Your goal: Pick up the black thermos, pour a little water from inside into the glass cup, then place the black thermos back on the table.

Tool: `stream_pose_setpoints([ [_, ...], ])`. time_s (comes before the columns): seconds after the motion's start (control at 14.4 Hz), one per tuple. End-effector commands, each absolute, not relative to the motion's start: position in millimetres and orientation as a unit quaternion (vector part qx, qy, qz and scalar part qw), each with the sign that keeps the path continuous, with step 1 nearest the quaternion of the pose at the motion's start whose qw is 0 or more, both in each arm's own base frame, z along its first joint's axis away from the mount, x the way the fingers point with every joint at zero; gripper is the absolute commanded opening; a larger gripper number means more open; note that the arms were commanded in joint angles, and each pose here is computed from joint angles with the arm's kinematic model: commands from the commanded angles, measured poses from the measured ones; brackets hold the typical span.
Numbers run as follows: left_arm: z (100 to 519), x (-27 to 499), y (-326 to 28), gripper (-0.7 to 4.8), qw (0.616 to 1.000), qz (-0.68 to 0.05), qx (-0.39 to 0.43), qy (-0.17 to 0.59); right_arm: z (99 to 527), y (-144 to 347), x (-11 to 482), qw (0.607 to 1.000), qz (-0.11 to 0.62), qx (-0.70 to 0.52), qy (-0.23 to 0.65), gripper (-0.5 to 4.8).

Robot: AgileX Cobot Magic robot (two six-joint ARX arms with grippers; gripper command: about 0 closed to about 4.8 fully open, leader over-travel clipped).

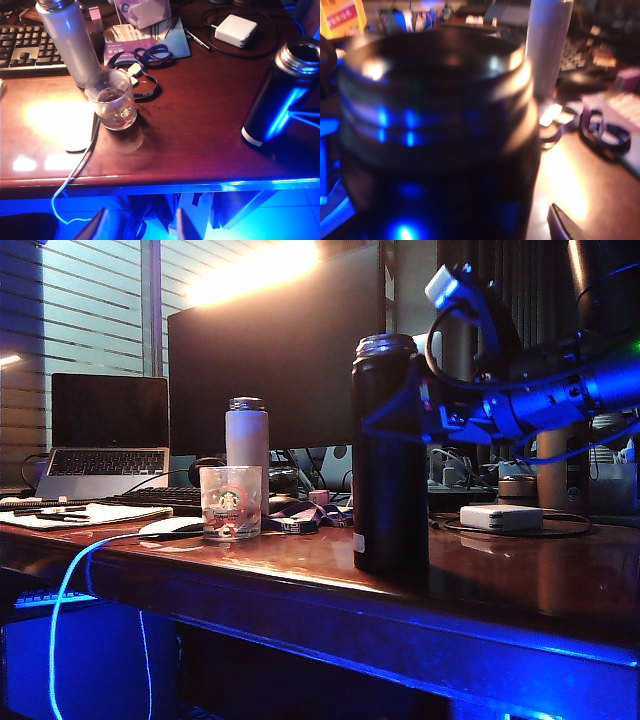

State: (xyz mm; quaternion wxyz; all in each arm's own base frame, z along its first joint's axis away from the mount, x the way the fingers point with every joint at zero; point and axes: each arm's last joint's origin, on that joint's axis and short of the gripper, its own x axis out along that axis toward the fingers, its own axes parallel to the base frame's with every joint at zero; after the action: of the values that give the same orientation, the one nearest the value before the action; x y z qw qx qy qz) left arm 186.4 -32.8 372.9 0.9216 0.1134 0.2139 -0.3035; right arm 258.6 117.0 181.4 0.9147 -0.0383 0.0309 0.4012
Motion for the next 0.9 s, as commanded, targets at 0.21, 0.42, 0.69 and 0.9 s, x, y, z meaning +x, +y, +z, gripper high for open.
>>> stream_pose_setpoints([
  [0.21,374.8,186.1,-33.1,1.87,0.923,-0.305,0.114,0.206,174.2,119.8,263.9,0.914,0.404,-0.035,0.019,4.79],
  [0.42,374.8,186.1,-33.1,1.87,0.923,-0.305,0.114,0.206,167.1,121.9,267.2,0.913,0.407,-0.035,0.008,4.79],
  [0.69,374.8,186.1,-33.1,1.87,0.923,-0.305,0.114,0.206,163.8,136.9,271.1,0.905,0.423,-0.035,0.002,4.79],
  [0.9,374.6,186.0,-33.0,1.87,0.922,-0.305,0.114,0.207,164.8,138.7,273.8,0.914,0.403,-0.036,0.001,4.79],
])
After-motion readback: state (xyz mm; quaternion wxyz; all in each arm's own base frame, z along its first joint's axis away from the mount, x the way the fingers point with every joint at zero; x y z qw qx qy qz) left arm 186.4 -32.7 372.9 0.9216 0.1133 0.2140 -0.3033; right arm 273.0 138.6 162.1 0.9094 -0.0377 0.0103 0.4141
